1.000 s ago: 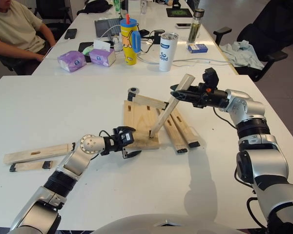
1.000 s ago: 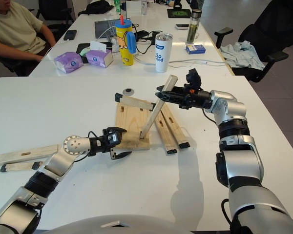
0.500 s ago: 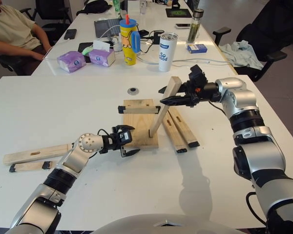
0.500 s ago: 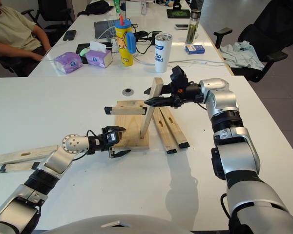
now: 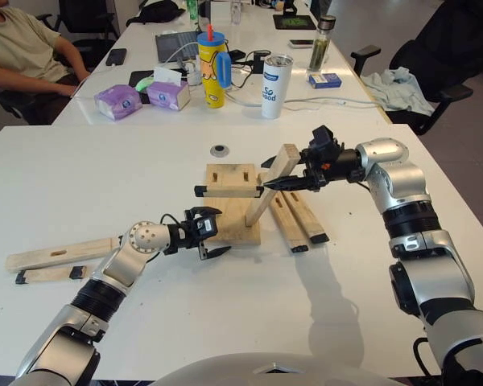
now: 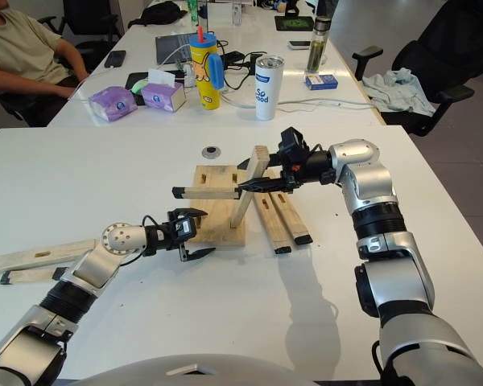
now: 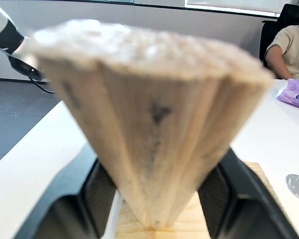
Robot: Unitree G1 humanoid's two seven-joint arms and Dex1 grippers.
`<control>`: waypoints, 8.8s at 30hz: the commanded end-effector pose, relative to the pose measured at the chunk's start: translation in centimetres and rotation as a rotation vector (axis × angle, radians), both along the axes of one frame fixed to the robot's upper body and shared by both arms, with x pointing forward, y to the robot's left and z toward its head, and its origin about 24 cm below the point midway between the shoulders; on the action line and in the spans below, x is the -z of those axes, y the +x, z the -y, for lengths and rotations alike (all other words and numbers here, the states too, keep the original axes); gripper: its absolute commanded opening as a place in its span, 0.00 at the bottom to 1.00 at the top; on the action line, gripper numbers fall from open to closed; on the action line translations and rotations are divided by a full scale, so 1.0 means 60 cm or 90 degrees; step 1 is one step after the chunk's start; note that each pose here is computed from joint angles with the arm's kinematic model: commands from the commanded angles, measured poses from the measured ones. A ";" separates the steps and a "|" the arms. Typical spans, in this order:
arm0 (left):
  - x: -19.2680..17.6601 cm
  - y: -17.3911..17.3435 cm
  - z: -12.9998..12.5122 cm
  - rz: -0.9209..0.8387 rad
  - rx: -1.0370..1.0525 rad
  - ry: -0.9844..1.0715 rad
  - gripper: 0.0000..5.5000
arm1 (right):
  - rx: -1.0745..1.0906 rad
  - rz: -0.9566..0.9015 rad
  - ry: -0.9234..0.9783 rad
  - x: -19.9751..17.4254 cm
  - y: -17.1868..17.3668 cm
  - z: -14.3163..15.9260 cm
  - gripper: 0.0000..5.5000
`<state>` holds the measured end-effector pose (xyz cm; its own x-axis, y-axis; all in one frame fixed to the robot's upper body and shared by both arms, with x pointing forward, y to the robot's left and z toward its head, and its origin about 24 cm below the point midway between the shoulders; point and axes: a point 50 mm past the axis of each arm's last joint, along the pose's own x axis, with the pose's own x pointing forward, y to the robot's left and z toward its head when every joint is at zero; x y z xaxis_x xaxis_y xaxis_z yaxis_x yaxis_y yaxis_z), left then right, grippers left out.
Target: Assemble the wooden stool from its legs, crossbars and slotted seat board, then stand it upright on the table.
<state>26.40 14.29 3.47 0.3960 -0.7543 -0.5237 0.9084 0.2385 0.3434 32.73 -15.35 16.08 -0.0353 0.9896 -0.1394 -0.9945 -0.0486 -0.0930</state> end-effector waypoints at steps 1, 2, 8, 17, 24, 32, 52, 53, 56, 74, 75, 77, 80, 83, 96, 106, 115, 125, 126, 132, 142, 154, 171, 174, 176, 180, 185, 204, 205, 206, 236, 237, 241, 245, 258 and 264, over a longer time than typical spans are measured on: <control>0.083 -0.049 -0.034 -0.133 -0.044 0.106 0.90 | -0.001 -0.024 -0.033 0.036 -0.020 -0.014 0.37; 0.084 -0.050 -0.032 -0.133 -0.045 0.105 0.90 | 0.000 -0.021 -0.038 0.037 -0.023 -0.018 0.37; 0.093 -0.060 -0.018 -0.141 -0.049 0.097 0.90 | 0.029 -0.038 -0.036 0.044 -0.023 -0.023 0.37; 0.105 -0.062 -0.026 -0.146 -0.086 0.125 0.90 | 0.070 -0.012 0.000 0.008 -0.008 -0.012 0.61; 0.124 -0.069 -0.046 -0.167 -0.163 0.161 0.90 | 0.136 -0.010 -0.137 0.024 -0.028 0.056 0.67; 0.138 -0.080 -0.061 -0.180 -0.262 0.172 0.90 | 0.360 -0.091 -0.077 0.041 -0.054 0.135 0.67; 0.143 -0.110 -0.025 -0.238 -0.334 0.140 0.90 | 0.761 -0.328 -0.071 0.191 -0.168 0.017 0.67; 0.140 -0.111 -0.022 -0.237 -0.334 0.135 0.90 | 0.766 -0.332 -0.076 0.195 -0.170 0.013 0.67; 0.126 -0.105 -0.015 -0.225 -0.335 0.114 0.90 | 0.766 -0.336 -0.090 0.205 -0.173 -0.001 0.67; -0.055 -0.052 -0.011 -0.079 -0.309 -0.040 0.90 | 0.863 -0.267 0.006 0.179 -0.143 -0.022 0.39; -0.067 -0.046 -0.014 -0.065 -0.309 -0.058 0.90 | 0.874 -0.240 0.064 0.160 -0.135 -0.018 0.39; -0.072 -0.042 -0.018 -0.059 -0.313 -0.067 0.90 | 0.873 -0.191 0.117 0.137 -0.125 -0.016 0.37; -0.071 -0.048 -0.024 -0.071 -0.311 -0.070 0.90 | 0.853 -0.154 0.166 0.117 -0.116 -0.018 0.37; -0.075 -0.087 -0.036 -0.161 -0.258 -0.122 0.90 | 0.799 -0.158 0.297 0.069 -0.106 -0.010 0.37; -0.193 -0.140 -0.051 -0.336 -0.048 -0.398 0.90 | 0.415 -0.256 0.576 -0.080 -0.116 0.011 0.37; -0.326 -0.072 -0.059 -0.347 -0.027 -0.882 0.98 | 0.107 -0.385 0.557 -0.105 -0.188 -0.037 0.37; -0.363 -0.073 -0.029 -0.370 0.034 -0.932 0.98 | 0.077 -0.440 0.540 -0.074 -0.205 -0.038 0.37; -0.369 -0.073 -0.016 -0.357 0.007 -0.911 0.98 | 0.087 -0.441 0.499 -0.048 -0.215 -0.045 0.37; -0.369 -0.072 -0.016 -0.359 0.006 -0.914 0.98 | 0.087 -0.442 0.499 -0.047 -0.215 -0.044 0.37; -0.367 -0.070 -0.028 -0.358 -0.003 -0.921 0.81 | 0.091 -0.444 0.514 -0.047 -0.213 -0.037 0.37; -0.357 -0.071 -0.040 -0.361 -0.021 -0.903 0.50 | 0.081 -0.454 0.514 -0.047 -0.214 -0.033 0.37; -0.335 -0.076 -0.075 -0.360 -0.064 -0.852 0.37 | 0.079 -0.479 0.468 -0.036 -0.217 -0.026 0.37; -0.269 -0.097 -0.242 -0.349 -0.271 -0.689 0.37 | 0.268 -0.461 0.177 0.129 -0.215 -0.062 0.69; -0.268 -0.089 -0.256 -0.311 -0.284 -0.659 0.37 | 0.322 -0.463 0.138 0.163 -0.190 -0.108 0.69; -0.265 -0.084 -0.256 -0.301 -0.271 -0.638 0.37 | 0.352 -0.465 0.139 0.172 -0.177 -0.136 0.69; -0.262 -0.075 -0.252 -0.283 -0.260 -0.611 0.37 | 0.393 -0.436 0.116 0.176 -0.159 -0.165 0.69; -0.254 -0.067 -0.246 -0.273 -0.258 -0.598 0.37 | 0.471 -0.419 0.121 0.176 -0.140 -0.160 0.69; -0.228 -0.051 -0.177 -0.158 -0.218 -0.574 0.37 | 0.552 -0.273 -0.059 0.210 -0.112 -0.085 0.69; -0.226 -0.051 -0.172 -0.150 -0.210 -0.564 0.37 | 0.546 -0.268 -0.067 0.212 -0.113 -0.087 0.69; -0.224 -0.049 -0.167 -0.143 -0.203 -0.559 0.37 | 0.538 -0.273 -0.067 0.213 -0.115 -0.090 0.69; -0.179 -0.021 -0.152 -0.064 -0.161 -0.413 0.37 | 0.420 -0.300 -0.187 0.256 -0.142 -0.101 0.69; -0.177 -0.021 -0.153 -0.064 -0.156 -0.397 0.37 | 0.418 -0.300 -0.188 0.256 -0.143 -0.102 0.69; -0.176 -0.012 -0.148 -0.067 -0.123 -0.349 0.37 | 0.418 -0.303 -0.187 0.258 -0.145 -0.103 0.69; -0.189 0.005 -0.143 -0.077 -0.073 -0.307 0.37 | 0.414 -0.305 -0.187 0.260 -0.146 -0.107 0.69; -0.212 0.048 -0.141 -0.157 0.016 -0.152 0.37 | 0.403 -0.311 -0.187 0.256 -0.147 -0.120 0.69; -0.233 0.055 -0.134 -0.171 0.028 -0.133 0.37 | 0.406 -0.315 -0.188 0.256 -0.146 -0.121 0.69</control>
